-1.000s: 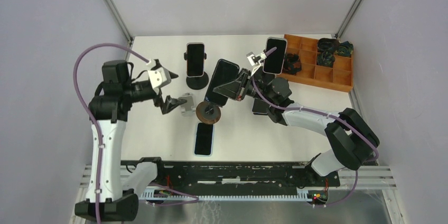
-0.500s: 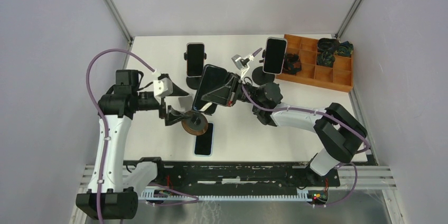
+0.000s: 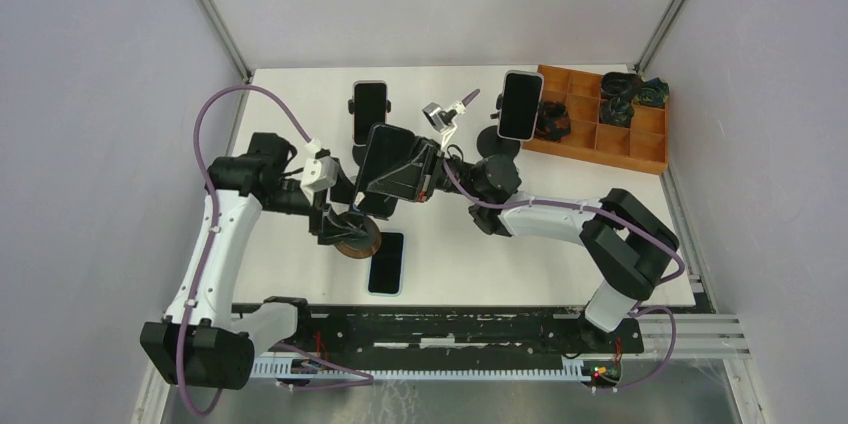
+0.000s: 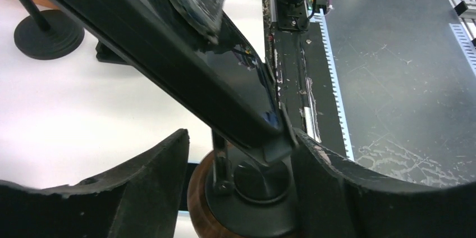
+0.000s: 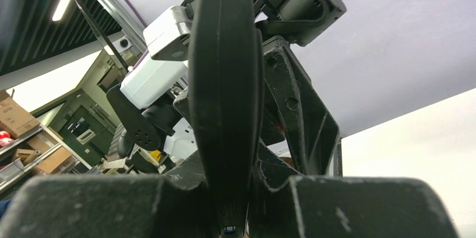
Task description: Remove the phone from the phone stand
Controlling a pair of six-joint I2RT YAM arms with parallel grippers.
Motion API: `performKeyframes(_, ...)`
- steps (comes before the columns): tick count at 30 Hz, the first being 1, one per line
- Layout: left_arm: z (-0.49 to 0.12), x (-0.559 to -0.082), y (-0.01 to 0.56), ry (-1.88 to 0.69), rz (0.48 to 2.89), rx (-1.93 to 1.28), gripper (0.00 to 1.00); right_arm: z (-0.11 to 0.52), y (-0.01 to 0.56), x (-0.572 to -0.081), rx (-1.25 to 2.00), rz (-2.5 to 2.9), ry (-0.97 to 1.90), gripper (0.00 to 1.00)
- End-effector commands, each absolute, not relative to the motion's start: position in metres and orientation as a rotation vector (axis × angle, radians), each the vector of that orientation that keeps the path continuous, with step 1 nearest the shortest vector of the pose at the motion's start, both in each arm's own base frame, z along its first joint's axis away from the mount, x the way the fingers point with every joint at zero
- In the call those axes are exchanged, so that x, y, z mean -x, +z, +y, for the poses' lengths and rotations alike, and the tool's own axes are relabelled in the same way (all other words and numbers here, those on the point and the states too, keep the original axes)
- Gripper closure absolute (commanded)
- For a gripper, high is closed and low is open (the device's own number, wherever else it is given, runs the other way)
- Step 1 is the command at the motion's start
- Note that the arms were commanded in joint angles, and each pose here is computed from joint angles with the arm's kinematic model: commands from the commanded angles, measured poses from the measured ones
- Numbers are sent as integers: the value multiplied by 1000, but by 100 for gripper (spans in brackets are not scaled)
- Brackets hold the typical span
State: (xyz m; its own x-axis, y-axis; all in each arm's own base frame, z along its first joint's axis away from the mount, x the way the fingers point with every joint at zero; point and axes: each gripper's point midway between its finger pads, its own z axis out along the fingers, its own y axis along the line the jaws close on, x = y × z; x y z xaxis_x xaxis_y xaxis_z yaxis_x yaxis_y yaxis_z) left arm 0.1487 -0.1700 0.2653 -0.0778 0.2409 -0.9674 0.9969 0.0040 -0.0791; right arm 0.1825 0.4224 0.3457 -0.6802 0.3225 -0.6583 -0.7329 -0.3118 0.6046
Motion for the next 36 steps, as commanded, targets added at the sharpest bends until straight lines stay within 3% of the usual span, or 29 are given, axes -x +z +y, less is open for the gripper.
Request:
performKeyframes(1,-176,-152,281,-1153,1343,-1371,33,409,406,-165,584,960,2066,100)
performKeyframes(4,-176,-157,282,-1139,1344,-1383,47,408,407,-162,594,953,2067,100)
performKeyframes(18,-172,-160,282,-994,1239,-1488,93,395,419,-153,555,900,2126,100)
performKeyframes(19,-172,-160,282,-987,1230,-1491,95,394,421,-152,548,893,2139,97)
performKeyframes(22,-172,-158,281,-972,1212,-1502,98,391,423,-154,526,891,2151,73)
performKeyframes(26,-172,-157,282,-962,1202,-1507,98,385,419,-166,463,940,2123,57)
performKeyframes(29,-172,-156,283,-956,1194,-1509,98,378,411,-179,392,979,2091,59)
performKeyframes(33,-173,-154,283,-967,1196,-1502,98,377,402,-186,336,1013,2099,82)
performKeyframes(36,-172,-154,281,-969,1201,-1502,98,375,399,-187,317,1017,2109,85)
